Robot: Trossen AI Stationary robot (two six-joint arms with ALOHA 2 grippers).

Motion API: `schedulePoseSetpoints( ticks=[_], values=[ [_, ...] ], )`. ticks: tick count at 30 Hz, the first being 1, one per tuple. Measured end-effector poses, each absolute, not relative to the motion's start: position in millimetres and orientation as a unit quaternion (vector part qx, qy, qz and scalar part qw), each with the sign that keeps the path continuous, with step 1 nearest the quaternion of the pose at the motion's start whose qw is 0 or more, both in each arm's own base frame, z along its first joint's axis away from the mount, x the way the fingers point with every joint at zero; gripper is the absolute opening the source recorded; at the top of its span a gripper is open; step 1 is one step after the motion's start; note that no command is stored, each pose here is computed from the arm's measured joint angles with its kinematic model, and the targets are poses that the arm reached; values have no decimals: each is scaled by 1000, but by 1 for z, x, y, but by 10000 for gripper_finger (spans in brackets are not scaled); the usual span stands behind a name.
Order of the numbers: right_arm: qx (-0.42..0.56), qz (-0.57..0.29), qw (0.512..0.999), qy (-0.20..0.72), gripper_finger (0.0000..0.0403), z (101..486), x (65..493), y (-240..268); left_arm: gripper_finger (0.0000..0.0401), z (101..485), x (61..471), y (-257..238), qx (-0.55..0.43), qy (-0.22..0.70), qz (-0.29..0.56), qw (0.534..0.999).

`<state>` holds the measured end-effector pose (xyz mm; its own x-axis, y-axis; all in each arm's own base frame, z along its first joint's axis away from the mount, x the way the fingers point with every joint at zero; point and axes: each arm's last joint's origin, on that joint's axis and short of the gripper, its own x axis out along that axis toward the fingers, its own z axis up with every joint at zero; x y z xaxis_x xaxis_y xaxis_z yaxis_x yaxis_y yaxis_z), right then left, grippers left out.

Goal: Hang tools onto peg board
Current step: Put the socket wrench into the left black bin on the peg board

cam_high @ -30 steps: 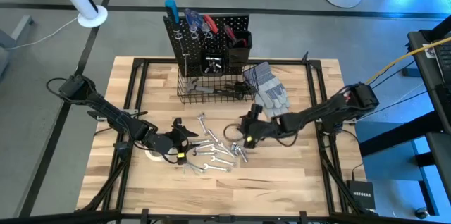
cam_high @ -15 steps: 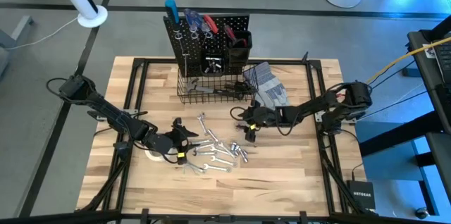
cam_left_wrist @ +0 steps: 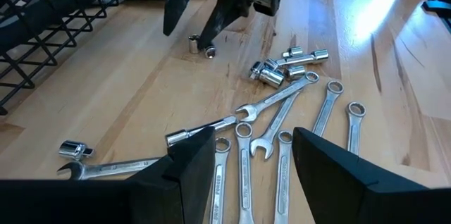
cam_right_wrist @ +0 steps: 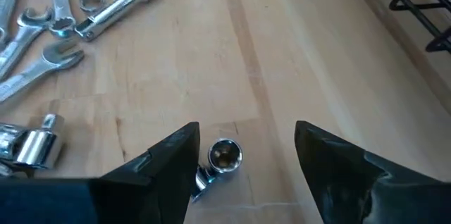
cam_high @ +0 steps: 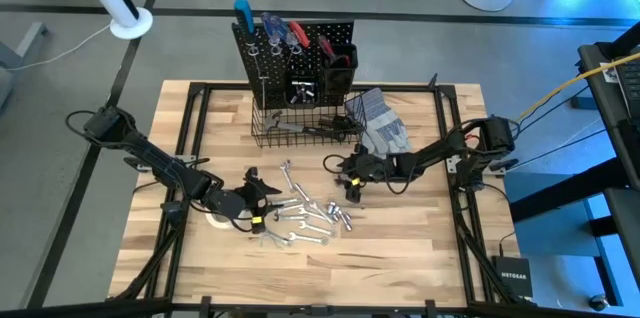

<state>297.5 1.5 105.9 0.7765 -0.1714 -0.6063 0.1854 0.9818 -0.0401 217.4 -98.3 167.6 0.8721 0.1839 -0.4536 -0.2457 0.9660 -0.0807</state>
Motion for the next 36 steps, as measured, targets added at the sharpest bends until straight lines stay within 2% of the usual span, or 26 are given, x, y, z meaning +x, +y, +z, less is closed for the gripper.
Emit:
schedulePoseSetpoints(
  ticks=[7, 17, 26, 33, 36],
  values=[
    [10, -106, 929, 353, 227, 101, 293, -4, 182, 168, 217, -98, -68, 227, 111, 965],
    [13, -95, 932, 351, 152, 101, 293, -3, 182, 168, 217, -98, -68, 227, 111, 965],
    [14, -94, 933, 348, 118, 102, 294, -3, 182, 168, 217, -98, -68, 227, 111, 965],
    [14, -93, 933, 348, 59, 102, 294, -3, 182, 168, 217, -98, -68, 227, 111, 965],
    [14, -93, 933, 347, 56, 102, 294, -3, 182, 168, 217, -98, -68, 227, 111, 965]
  ],
)
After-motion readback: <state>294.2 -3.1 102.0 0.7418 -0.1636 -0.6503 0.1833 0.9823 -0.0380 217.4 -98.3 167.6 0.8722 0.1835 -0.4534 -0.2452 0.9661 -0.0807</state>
